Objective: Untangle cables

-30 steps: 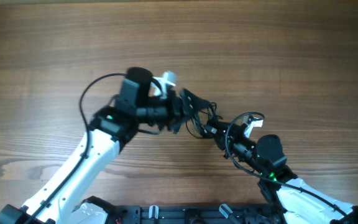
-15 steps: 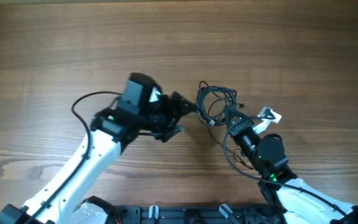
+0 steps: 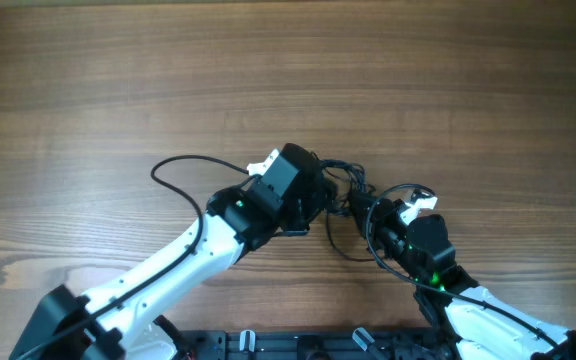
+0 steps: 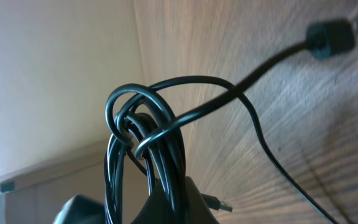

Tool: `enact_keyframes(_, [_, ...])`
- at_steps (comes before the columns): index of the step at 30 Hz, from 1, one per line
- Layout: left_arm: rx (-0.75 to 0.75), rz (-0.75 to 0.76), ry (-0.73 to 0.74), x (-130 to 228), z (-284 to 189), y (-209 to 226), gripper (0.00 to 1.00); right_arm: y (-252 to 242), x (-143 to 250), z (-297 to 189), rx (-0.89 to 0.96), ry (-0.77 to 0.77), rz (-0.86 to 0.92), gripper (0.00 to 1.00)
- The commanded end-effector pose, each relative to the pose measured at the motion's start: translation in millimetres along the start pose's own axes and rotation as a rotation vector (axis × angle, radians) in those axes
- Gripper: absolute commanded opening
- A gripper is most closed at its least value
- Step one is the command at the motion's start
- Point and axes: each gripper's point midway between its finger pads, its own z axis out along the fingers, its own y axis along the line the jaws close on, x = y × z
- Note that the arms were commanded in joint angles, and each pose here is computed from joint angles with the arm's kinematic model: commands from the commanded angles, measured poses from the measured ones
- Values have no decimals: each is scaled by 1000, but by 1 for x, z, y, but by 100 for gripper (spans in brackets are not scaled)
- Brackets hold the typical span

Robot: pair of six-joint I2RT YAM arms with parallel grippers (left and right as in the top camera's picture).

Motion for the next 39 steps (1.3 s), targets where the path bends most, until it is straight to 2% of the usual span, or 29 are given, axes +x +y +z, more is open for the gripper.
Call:
enact_keyframes(1, [-12,-66,-39,-7,11,1,4,2,12,0,0,67,48,5])
enact_keyframes(2, [-14,-51,-59,-10,11,2,4,2,15,0,3,88,30,17])
enact_keyframes(3, [-12,-27,-73,-15,9,1,4,1,17,0,3,96,-38,39])
enact_keyframes(4, [-11,4,-85,-20,8,1,4,1,17,0,2,100,-90,53])
enact_keyframes(5, [-8,44,-96,-27,6,0,4,0,18,0,-2,103,-171,62])
enact_keyframes(7, [8,199,-111,-48,-5,-3,4,1,18,0,-10,102,-318,98])
enact_keyframes(8, [29,323,-79,-55,-13,-5,4,2,17,0,-16,97,-373,100])
enact_keyframes(12, [181,603,117,-57,-49,-3,4,13,15,0,-67,69,-521,100])
enact_keyframes(14, [241,675,180,-58,-64,3,4,40,40,-7,-229,149,-795,100])
enact_keyframes(17, [253,736,250,-51,-71,18,4,58,56,-14,-352,179,-963,100])
enact_keyframes(22, [436,935,426,-4,-86,15,4,56,63,-16,-371,216,-1015,99])
enact_keyframes(26, [467,1036,464,18,-84,12,4,50,81,-23,-403,332,-1022,85])
enact_keyframes(28, [515,1060,494,29,-86,6,4,47,90,-27,-420,393,-1026,69])
enact_keyframes(29, [531,1069,516,37,-88,5,4,46,94,-29,-426,421,-1026,52])
enact_keyframes(31, [517,1090,528,44,-85,7,4,44,94,-29,-420,428,-1021,11])
enact_keyframes(32, [492,1092,517,41,-82,9,4,44,93,-29,-418,423,-1020,4])
enact_keyframes(33, [465,1092,506,38,-80,12,4,44,92,-28,-413,417,-1013,4])
enact_keyframes(35, [364,1041,452,22,-71,19,21,45,83,-23,-372,373,-936,5])
enact_keyframes(36, [285,977,405,8,-66,24,43,46,73,-19,-334,329,-860,4])
enact_keyframes(37, [211,897,353,-8,-62,28,66,44,57,-12,-268,257,-711,5])
enact_keyframes(38, [119,733,276,-31,-58,34,82,40,38,-6,-199,173,-515,4])
enact_keyframes(39, [92,614,241,-43,-58,34,91,36,22,-3,-157,96,-394,4])
